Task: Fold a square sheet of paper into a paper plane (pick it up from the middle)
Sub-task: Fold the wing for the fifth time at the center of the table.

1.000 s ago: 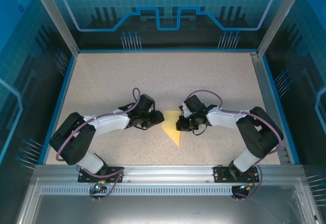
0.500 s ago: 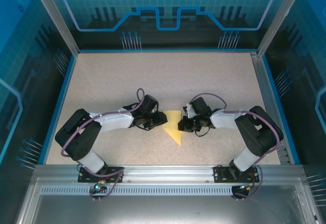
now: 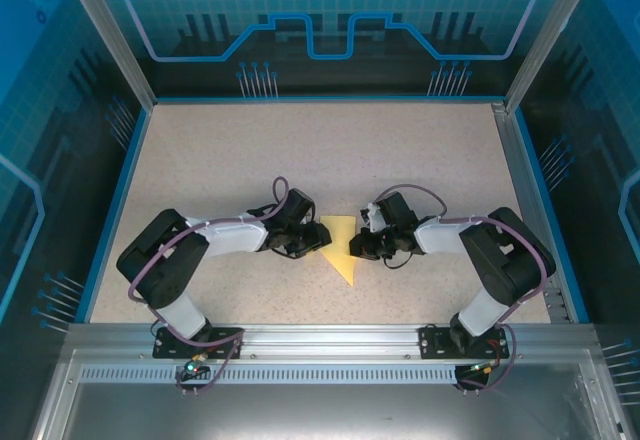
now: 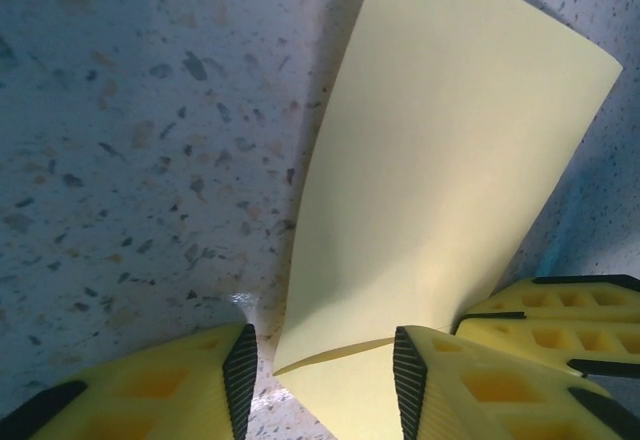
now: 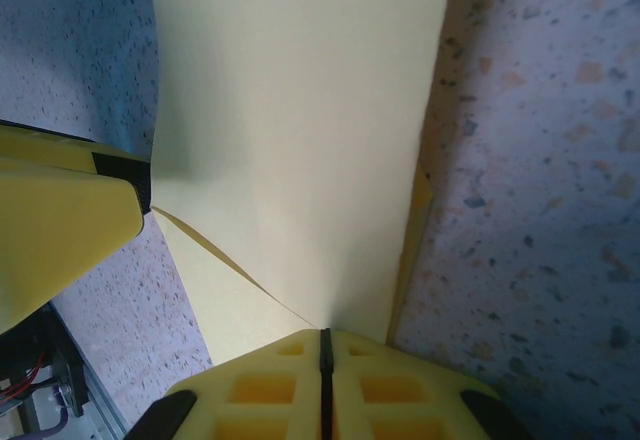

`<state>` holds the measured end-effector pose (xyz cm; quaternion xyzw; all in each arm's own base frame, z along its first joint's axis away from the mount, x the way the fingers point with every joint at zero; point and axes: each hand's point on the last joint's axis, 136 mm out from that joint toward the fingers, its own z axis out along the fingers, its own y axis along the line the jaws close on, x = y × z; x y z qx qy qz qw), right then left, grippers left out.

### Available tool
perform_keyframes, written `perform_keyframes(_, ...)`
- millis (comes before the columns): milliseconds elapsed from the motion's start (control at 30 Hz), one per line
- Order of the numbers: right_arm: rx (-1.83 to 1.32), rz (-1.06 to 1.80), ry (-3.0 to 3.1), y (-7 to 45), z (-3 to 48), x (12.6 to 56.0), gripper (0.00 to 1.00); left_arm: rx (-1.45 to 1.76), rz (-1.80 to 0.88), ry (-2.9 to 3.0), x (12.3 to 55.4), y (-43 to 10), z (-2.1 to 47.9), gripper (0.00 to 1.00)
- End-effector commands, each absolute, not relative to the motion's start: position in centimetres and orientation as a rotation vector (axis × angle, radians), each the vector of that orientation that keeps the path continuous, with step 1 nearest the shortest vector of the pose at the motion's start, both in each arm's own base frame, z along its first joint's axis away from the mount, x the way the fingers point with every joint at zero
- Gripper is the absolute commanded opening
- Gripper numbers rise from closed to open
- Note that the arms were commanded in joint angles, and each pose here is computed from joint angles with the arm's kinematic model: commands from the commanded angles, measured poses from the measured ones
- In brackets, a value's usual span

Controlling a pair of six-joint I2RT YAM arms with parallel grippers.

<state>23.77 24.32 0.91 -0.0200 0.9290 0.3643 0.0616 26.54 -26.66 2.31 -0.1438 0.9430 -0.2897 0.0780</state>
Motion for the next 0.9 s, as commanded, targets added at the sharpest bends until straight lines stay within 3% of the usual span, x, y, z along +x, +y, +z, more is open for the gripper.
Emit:
perform_keyframes(0, 0.035, 0.958, 2.926, 22.1, -2.5, 22.5, 0.09, -0.428, -0.951, 2.82, 26.6, -28.0, 2.9, 0.42)
perform_keyframes(467, 0.047, 0.961, 2.93, 22.0, -2.9, 22.5, 0.1, -0.385, -1.079, 2.754, 27.4, -29.7, 4.3, 0.37)
perform_keyframes(867, 0.02, 0.976, 2.909, 22.7, -2.2, 23.6, 0.11, -0.271, -1.096, 2.746, 27.9, -30.6, 5.1, 0.15)
